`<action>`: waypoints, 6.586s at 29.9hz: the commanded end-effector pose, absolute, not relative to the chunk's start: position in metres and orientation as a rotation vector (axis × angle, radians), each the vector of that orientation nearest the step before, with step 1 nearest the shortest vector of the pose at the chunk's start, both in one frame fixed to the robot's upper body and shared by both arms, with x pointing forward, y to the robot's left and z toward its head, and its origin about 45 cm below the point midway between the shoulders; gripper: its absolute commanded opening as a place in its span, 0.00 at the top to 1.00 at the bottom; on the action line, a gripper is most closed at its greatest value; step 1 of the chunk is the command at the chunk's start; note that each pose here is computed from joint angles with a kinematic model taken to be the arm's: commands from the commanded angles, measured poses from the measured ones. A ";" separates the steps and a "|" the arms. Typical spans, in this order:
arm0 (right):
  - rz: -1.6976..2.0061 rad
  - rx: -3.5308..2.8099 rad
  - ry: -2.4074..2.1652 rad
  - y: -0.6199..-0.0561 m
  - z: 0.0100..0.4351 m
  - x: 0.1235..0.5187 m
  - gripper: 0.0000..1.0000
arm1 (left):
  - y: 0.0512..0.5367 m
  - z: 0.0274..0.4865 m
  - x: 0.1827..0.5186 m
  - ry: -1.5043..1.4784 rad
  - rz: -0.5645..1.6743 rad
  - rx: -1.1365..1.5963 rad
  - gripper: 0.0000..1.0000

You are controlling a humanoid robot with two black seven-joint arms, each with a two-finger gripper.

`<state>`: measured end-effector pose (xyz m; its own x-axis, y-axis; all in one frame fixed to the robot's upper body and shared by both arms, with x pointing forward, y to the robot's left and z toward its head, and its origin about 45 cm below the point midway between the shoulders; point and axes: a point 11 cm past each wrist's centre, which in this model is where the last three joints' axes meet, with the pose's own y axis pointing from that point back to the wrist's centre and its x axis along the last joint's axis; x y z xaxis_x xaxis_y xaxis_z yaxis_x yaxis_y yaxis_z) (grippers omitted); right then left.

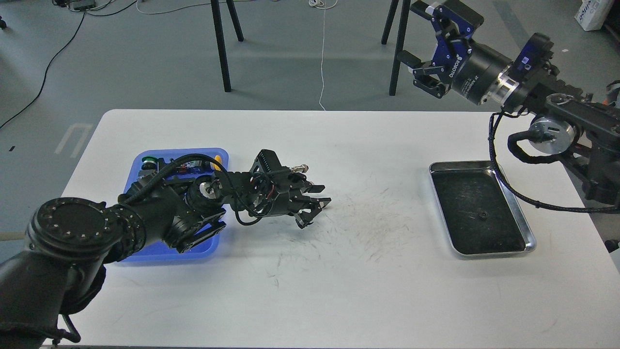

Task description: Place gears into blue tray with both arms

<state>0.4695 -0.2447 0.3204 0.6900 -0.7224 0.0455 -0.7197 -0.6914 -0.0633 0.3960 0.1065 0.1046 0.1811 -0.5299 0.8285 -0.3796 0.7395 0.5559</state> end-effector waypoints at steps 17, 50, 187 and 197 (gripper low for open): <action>-0.116 -2.847 1.232 -0.251 0.324 0.470 0.02 | 0.110 0.093 0.387 -1.418 -0.161 0.808 0.77; -0.103 -2.838 1.289 -0.269 0.317 0.467 0.02 | 0.098 0.126 0.408 -1.504 -0.144 0.787 0.88; 0.272 -2.766 1.329 -0.281 0.222 0.414 0.02 | 0.360 0.159 0.399 -1.451 -0.351 1.235 0.80; 0.269 -2.763 1.336 -0.282 0.222 0.415 0.02 | 0.358 0.168 0.406 -1.457 -0.302 1.236 0.73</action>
